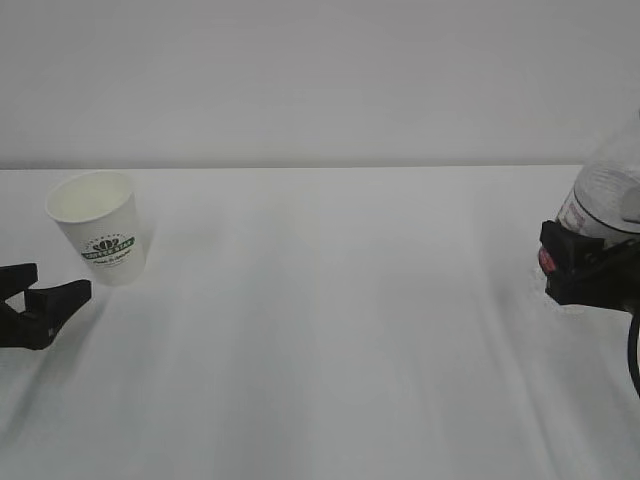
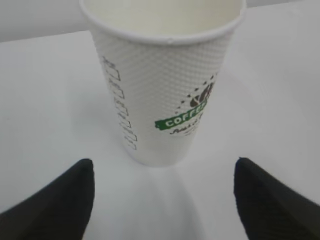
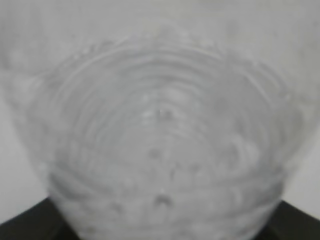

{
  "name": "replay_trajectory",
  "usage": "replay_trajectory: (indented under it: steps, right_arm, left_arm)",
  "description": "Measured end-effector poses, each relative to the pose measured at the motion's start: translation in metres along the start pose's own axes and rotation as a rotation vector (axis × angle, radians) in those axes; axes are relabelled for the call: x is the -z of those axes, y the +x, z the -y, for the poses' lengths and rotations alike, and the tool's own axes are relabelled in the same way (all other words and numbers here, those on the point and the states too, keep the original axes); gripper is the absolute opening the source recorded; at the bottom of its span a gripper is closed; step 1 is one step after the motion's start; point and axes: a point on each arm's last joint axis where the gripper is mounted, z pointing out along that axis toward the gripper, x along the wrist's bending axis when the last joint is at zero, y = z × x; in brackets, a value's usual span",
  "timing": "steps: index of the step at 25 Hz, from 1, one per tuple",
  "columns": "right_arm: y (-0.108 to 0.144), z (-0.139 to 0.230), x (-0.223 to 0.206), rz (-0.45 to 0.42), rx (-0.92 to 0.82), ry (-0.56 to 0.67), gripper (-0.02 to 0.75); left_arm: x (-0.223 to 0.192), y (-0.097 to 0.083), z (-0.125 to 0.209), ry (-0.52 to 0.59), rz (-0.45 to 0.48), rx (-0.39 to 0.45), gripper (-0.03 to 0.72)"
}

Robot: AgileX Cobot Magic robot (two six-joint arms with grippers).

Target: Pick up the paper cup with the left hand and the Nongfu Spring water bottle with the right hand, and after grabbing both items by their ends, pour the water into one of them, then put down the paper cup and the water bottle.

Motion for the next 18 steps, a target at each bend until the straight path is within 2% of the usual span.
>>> replay_trajectory:
  steps: [3,9,14,18]
  right_arm:
    - [0.0,0.0,0.0,-0.002,0.001,0.0,0.467]
    - [0.0,0.0,0.0,-0.005,0.003,0.0,0.467]
    - [0.0,0.0,0.0,-0.005,0.003,0.0,0.467]
    - [0.0,0.0,0.0,-0.005,0.003,0.0,0.467]
  left_arm:
    - [-0.005,0.004,-0.006,-0.023,-0.002,-0.016,0.677]
    - [-0.014,0.01,-0.008,-0.042,-0.004,-0.026,0.688]
    - [-0.019,0.006,0.004,-0.003,0.02,-0.002,0.689]
    - [-0.032,-0.001,-0.003,-0.026,0.045,-0.026,0.69]
